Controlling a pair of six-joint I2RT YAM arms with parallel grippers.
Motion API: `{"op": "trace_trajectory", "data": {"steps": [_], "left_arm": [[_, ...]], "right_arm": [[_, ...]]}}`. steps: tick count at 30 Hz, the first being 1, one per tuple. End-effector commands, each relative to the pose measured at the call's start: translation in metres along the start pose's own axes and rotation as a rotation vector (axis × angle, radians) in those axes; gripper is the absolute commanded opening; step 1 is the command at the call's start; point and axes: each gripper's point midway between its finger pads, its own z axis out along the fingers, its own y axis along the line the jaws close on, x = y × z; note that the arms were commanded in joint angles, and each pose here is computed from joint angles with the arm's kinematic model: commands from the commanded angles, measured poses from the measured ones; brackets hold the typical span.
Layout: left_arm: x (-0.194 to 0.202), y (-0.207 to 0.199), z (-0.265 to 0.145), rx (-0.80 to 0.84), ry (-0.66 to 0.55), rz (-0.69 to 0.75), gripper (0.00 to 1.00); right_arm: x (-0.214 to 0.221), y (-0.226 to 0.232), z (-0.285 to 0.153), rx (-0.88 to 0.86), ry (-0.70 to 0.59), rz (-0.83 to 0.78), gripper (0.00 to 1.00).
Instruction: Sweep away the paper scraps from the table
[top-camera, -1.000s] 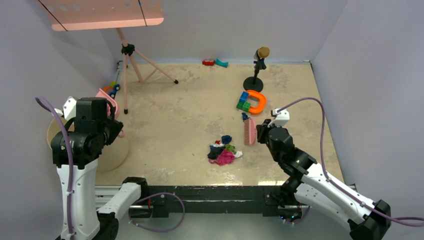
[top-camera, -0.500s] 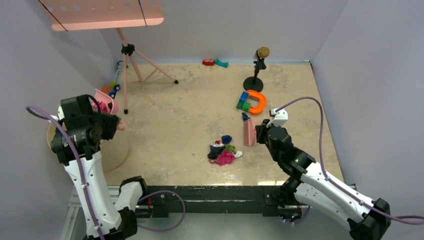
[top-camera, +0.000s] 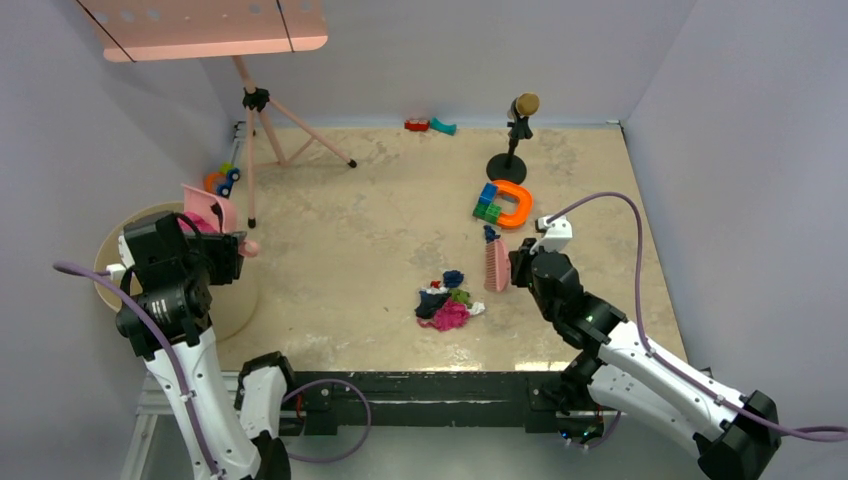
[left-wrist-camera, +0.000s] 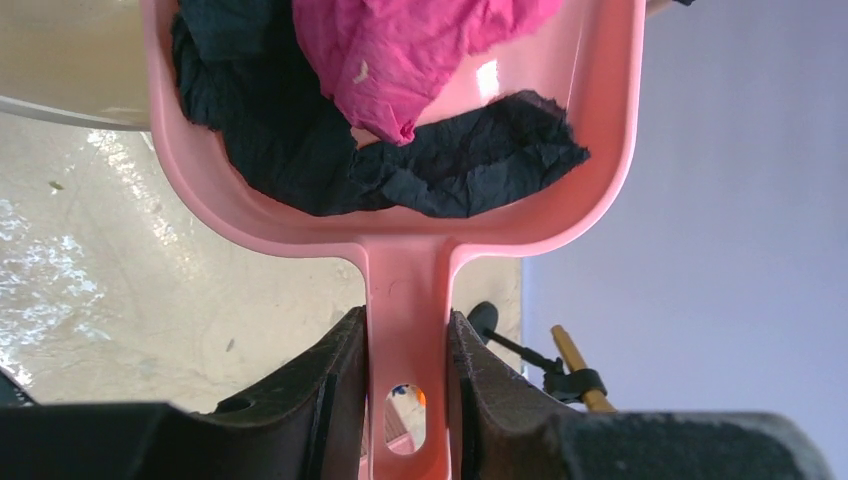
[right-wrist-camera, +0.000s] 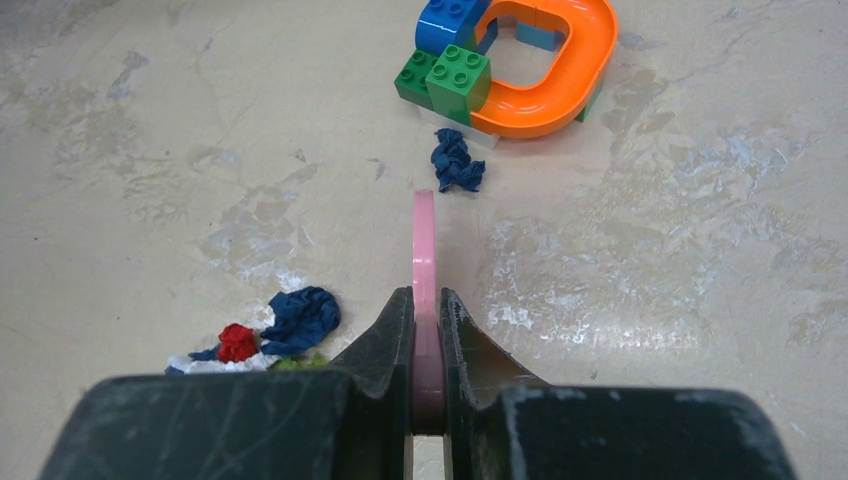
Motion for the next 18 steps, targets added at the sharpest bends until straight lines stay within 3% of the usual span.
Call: {"op": "trace_trajectory", "data": {"steps": [1, 18], "left_arm": [[-0.006, -0.018, -0.002, 0.057, -0.013, -0.101, 0.00], [-0.025, -0.033, -0.009, 0.087, -0.084, -0.114, 0.00]], "right_arm": [[-0.021, 0.010, -0.001, -0.031, -0.049, 0.027, 0.00], [-0.016, 0.011, 0.002, -0.028, -0.030, 0.013, 0.00]]}}
